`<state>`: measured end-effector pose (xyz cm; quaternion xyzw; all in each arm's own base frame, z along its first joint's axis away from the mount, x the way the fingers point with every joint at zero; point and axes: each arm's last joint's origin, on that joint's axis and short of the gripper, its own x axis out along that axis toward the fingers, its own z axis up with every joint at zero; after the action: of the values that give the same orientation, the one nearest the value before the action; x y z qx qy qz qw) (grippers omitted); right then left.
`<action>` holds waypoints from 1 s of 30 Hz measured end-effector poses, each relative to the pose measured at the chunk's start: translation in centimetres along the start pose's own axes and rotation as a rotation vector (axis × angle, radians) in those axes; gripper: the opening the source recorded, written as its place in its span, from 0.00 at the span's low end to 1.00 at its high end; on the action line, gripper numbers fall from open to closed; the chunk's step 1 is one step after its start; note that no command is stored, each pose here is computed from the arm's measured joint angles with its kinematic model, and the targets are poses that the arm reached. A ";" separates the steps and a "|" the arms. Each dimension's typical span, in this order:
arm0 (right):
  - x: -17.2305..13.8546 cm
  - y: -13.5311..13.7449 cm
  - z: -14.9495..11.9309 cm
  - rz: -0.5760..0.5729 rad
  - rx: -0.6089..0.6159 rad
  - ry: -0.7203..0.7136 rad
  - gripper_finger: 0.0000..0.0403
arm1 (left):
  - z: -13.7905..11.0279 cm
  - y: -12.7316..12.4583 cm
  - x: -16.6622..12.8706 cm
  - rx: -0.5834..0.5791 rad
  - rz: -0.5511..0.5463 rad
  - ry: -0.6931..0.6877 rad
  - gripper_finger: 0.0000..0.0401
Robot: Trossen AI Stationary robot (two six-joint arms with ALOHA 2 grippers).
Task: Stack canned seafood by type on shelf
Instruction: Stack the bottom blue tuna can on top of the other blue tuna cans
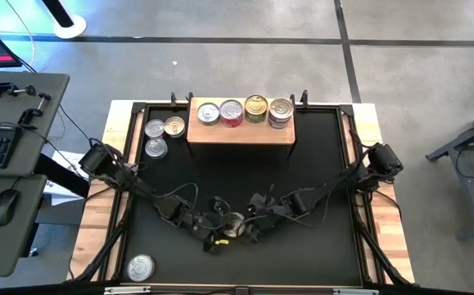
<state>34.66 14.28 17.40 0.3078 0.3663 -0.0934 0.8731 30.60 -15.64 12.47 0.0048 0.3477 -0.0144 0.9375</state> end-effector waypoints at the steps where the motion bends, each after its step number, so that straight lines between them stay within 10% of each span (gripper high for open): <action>1: -0.2 0.2 0.2 0.016 0.004 -0.013 0.00 | 0.1 -0.1 -0.2 0.013 -0.004 -0.004 0.00; 11: -0.4 1.6 1.5 0.150 -0.006 -0.126 0.00 | 0.2 0.2 -0.6 0.041 0.026 0.005 0.00; 30: 1.1 -2.2 1.0 -0.120 0.017 0.015 0.00 | 0.4 0.8 -6.4 0.006 0.093 0.003 0.00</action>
<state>35.15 12.05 16.14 0.2934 0.3899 -0.1466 0.8605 26.03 -14.71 16.88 0.0237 0.3486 0.0279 0.9366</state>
